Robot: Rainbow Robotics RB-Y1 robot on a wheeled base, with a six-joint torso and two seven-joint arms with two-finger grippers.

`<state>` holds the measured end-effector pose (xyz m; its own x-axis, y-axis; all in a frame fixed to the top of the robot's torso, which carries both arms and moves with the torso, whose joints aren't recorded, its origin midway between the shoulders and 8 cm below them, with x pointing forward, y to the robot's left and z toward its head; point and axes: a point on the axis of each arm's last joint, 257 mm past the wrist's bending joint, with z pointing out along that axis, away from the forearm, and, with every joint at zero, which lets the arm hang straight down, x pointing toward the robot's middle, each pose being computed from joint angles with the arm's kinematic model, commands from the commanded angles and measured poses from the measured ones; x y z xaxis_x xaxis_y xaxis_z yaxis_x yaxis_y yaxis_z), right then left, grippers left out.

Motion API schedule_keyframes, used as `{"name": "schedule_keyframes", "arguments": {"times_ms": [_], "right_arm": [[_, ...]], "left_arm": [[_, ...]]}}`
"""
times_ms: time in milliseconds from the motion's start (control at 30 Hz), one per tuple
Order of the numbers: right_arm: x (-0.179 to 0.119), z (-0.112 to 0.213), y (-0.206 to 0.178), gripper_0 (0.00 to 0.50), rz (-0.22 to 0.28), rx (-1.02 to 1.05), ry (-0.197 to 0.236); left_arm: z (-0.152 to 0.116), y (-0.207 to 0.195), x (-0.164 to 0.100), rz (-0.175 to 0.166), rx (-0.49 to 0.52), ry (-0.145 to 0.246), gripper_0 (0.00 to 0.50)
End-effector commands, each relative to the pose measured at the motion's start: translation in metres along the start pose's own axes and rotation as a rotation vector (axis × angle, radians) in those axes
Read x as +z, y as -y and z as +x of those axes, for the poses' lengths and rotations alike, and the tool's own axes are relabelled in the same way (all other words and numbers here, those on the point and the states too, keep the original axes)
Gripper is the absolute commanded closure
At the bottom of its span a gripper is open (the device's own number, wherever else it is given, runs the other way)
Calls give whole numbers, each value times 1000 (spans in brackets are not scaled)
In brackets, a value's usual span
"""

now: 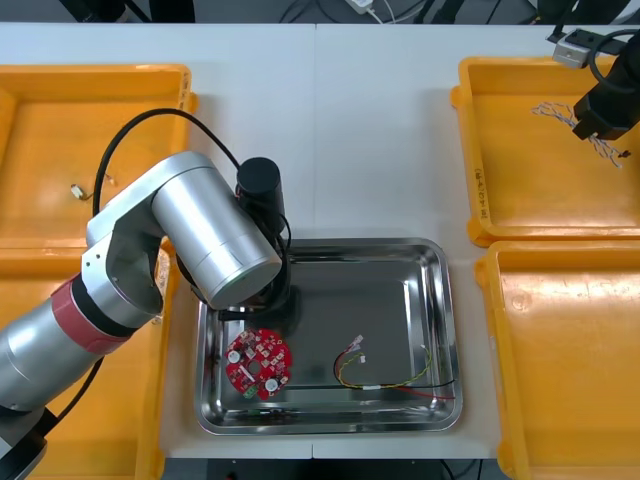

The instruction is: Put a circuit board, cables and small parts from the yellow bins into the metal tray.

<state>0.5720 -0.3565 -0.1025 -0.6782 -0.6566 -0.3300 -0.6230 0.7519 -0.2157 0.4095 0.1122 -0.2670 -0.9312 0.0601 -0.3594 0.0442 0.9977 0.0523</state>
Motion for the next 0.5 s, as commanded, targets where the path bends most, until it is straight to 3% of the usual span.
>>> {"name": "schedule_keyframes", "arguments": {"times_ms": [33, 200, 300, 500], "right_arm": [[-38, -10, 4, 500, 41, 29, 49], [-46, 1, -11, 500, 68, 54, 48], [-52, -3, -17, 500, 103, 55, 84], [-59, -9, -40, 500, 110, 79, 161]], "left_arm": [[-11, 14, -37, 68, 77, 56, 0], [-19, 13, -66, 105, 62, 115, 0], [-31, 15, -87, 148, 43, 174, 0], [-58, 5, -128, 225, -47, 279, 0]]}}
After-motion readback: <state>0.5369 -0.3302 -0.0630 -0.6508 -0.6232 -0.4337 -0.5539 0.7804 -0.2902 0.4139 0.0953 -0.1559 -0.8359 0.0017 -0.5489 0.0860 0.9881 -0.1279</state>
